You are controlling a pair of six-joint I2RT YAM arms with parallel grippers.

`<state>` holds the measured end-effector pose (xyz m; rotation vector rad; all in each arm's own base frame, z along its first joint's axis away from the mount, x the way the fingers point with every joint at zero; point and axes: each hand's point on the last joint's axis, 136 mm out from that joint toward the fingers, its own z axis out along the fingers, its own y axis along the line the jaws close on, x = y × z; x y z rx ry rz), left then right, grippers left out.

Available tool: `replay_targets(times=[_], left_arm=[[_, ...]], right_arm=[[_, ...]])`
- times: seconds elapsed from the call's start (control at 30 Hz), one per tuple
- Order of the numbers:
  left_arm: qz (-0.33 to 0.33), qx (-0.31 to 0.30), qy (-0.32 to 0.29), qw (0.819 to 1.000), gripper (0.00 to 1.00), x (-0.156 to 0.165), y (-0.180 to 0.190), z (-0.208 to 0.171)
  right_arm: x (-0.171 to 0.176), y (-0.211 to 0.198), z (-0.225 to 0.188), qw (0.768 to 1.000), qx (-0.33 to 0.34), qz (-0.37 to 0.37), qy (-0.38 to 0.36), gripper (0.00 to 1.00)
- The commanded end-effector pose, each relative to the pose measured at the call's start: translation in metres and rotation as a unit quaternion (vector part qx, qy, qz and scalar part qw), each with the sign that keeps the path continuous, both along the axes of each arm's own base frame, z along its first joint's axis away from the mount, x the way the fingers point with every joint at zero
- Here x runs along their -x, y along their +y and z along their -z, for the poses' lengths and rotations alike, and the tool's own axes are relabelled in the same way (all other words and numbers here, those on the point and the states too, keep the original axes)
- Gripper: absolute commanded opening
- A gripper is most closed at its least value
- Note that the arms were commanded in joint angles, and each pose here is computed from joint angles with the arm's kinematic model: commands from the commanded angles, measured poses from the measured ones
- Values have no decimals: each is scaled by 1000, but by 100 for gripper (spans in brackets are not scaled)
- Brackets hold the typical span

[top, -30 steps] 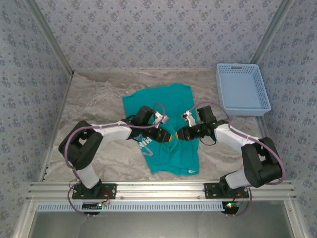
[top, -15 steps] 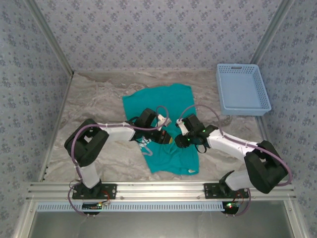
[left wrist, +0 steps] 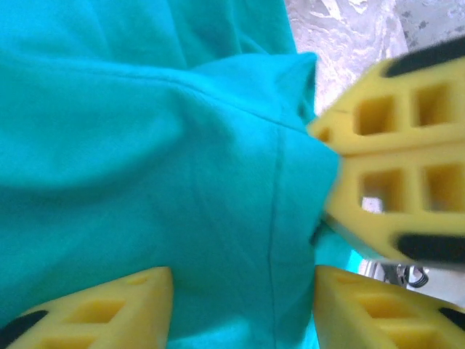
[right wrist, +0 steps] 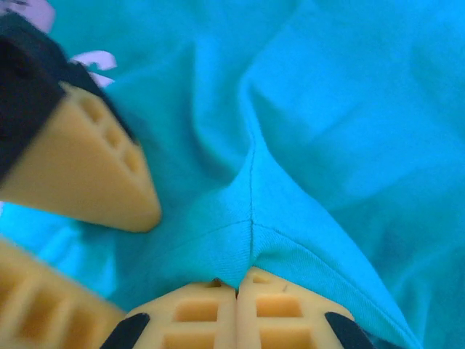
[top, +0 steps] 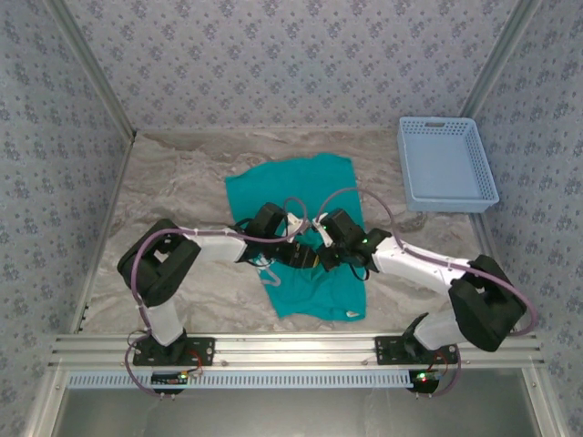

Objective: Fold the inside-out t-shirt

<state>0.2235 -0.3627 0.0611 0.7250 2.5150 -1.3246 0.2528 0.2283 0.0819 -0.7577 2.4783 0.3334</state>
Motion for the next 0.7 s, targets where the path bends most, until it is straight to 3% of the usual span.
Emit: replay_targets(times=[0.0,0.1,0.23,0.5,0.6,0.67], left_arm=[[-12,-1,-24,1000,22,-9,-3,-6],[-40,-25,-29,998,0,-17,8,1],[-73,-51,-29,996,0,-24,31,10],[-59,-27,-9,998,0,-13,46,7],[-40,-8,-5,999,1,-9,39,1],[-33,4,-6,999,2,-8,32,-4]], right_arm=[[8,11,-26,997,-77,-31,9,0],[15,8,-35,988,-146,-41,35,0],[14,-8,-40,978,-197,-22,62,0],[4,-37,-38,988,-145,9,42,0],[10,-20,-43,985,-163,-29,54,17],[14,-9,-38,987,-141,-48,54,24]])
